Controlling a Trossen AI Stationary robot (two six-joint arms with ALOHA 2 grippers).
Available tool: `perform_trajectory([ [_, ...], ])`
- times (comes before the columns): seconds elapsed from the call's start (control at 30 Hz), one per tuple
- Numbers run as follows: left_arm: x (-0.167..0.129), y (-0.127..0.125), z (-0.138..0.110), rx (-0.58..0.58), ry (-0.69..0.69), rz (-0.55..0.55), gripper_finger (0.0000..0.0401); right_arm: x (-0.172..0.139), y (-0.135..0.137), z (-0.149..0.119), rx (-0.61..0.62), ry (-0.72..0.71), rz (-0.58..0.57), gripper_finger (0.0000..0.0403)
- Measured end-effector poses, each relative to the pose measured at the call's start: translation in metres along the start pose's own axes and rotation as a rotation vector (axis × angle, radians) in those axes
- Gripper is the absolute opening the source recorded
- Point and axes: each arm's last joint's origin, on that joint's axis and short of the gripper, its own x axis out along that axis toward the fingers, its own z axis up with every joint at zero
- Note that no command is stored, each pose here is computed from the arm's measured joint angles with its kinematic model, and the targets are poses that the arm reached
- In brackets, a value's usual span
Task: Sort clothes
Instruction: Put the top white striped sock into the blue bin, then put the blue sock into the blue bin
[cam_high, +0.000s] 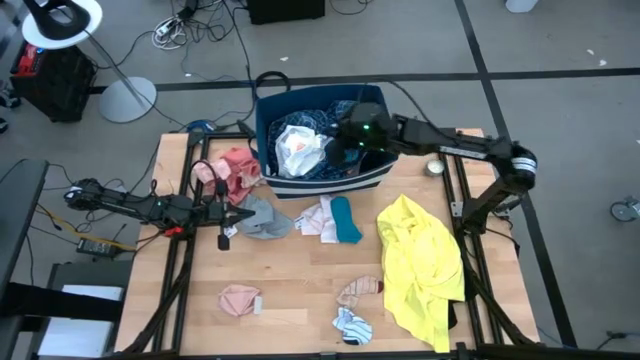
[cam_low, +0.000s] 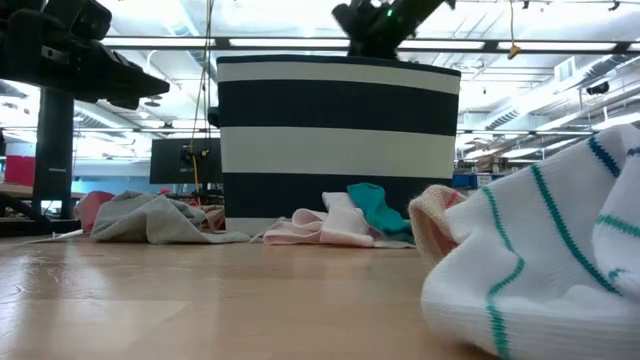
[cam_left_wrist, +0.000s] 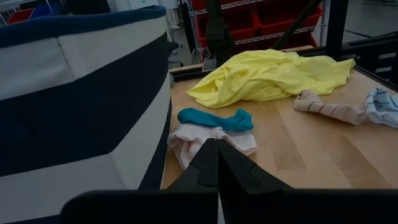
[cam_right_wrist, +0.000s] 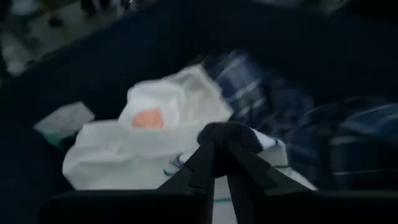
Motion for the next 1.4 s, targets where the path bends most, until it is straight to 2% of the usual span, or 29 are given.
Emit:
perform_trajectory([
  [0.13, 0.0, 0.0, 0.0, 0.0, 0.004, -0.001, 0.0001, 0.017, -0.005, -0.006, 0.038, 0.07, 0.085, 0.0068],
  [0.27, 0.0, 0.0, -0.001, 0.0, 0.006, -0.001, 0.0001, 0.012, -0.01, -0.002, 0.052, 0.066, 0.113, 0.0104],
  [0.5, 0.0, 0.0, -0.001, 0.002, 0.008, -0.001, 0.0001, -0.033, -0.015, 0.017, 0.032, -0.038, 0.141, 0.0154],
  [0.7, 0.0, 0.0, -0.001, 0.002, 0.008, -0.001, 0.0001, -0.08, -0.015, 0.021, 0.053, -0.051, 0.169, 0.0167],
  [0.87, 0.0, 0.0, -0.001, 0.001, 0.007, -0.001, 0.0001, -0.11, -0.001, 0.006, 0.02, 0.037, 0.203, 0.0162],
  [1.2, 0.0, 0.0, 0.0, -0.036, -0.002, 0.0, 0.0001, -0.152, 0.045, -0.033, -0.078, 0.149, 0.152, 0.0154],
  [1.4, 0.0, 0.0, 0.002, -0.043, -0.02, 0.002, 0.0001, -0.15, 0.072, -0.083, -0.131, 0.183, 0.086, 0.0153],
])
